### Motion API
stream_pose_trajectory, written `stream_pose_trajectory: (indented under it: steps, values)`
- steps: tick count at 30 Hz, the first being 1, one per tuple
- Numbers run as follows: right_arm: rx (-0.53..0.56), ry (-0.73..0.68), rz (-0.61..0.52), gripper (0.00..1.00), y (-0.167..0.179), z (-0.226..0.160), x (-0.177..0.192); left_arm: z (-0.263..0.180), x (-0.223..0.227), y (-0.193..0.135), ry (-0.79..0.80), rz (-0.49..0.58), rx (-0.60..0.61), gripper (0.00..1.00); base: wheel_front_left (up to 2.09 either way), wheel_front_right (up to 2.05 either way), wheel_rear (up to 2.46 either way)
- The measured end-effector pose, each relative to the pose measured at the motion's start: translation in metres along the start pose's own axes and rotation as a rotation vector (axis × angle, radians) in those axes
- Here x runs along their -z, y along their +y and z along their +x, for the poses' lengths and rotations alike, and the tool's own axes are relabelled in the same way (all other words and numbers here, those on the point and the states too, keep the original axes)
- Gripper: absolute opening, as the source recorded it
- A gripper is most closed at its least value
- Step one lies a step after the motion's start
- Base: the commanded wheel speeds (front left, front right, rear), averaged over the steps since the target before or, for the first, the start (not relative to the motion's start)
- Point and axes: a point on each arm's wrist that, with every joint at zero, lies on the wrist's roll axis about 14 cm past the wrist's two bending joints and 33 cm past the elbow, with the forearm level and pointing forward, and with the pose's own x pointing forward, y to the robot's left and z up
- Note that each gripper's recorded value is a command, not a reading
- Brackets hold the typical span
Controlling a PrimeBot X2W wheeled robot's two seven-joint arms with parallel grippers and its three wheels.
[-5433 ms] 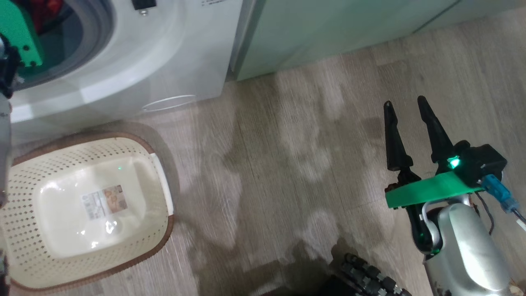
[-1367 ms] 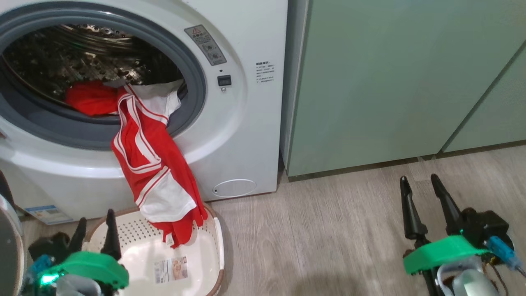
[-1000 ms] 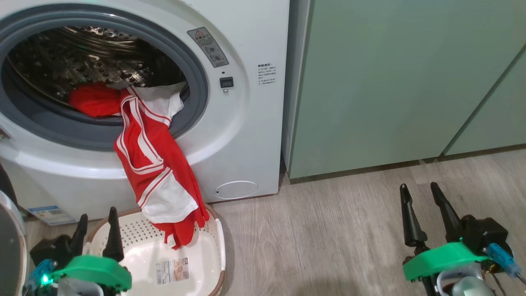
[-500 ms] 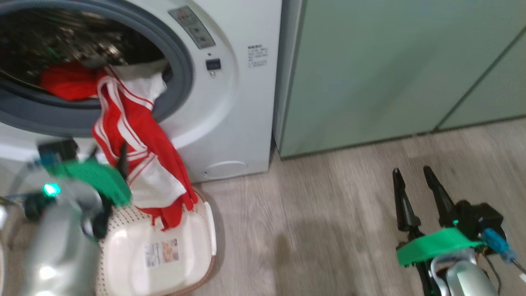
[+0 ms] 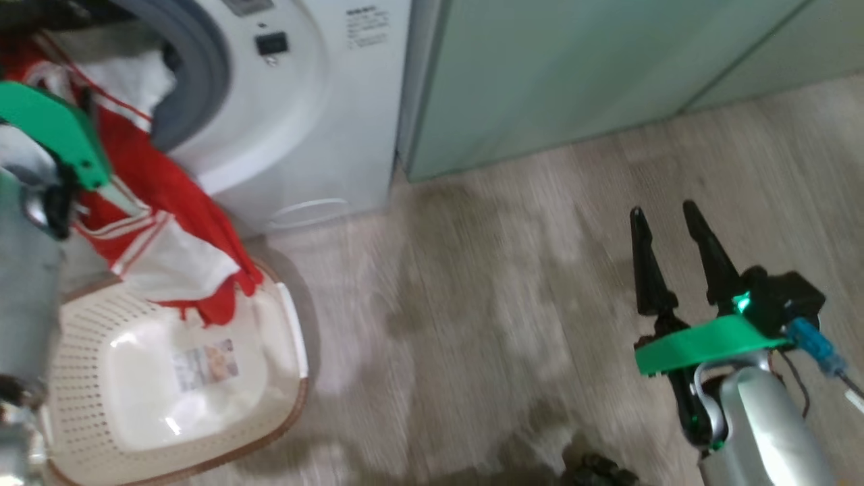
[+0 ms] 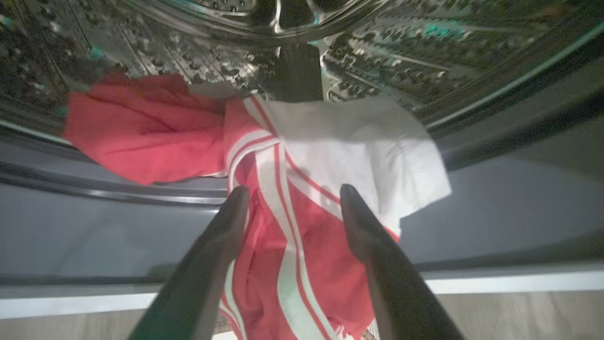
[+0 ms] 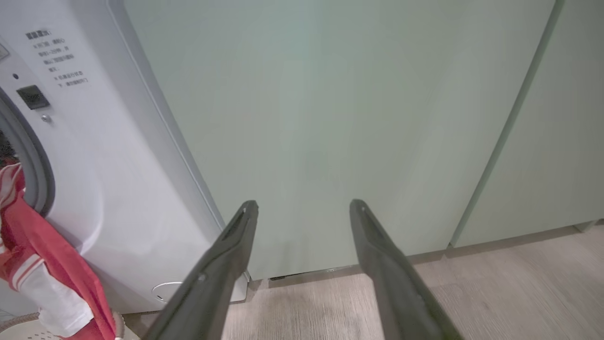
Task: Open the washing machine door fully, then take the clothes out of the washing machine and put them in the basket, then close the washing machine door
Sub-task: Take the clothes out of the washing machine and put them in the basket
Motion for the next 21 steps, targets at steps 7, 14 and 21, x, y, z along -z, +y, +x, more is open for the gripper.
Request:
stream_pose_trajectory:
  steps: [7, 14, 21]
  values:
    - [0.049, 0.027, -0.018, 1.0, -0.018, 0.007, 0.009, 0.038, 0.044, 0.014, 0.167, 0.023, -0.053, 1.0, 0.0, 0.0, 0.0]
    - [0.083, 0.041, -0.029, 1.0, -0.029, 0.01, 0.013, 0.054, 0.059, 0.018, 0.213, 0.069, -0.062, 0.0, 0.0, 0.0, 0.0]
    - [0.066, 0.014, -0.017, 1.0, -0.023, 0.012, 0.005, 0.039, 0.057, 0.008, 0.171, 0.09, -0.019, 0.0, 0.0, 0.0, 0.0]
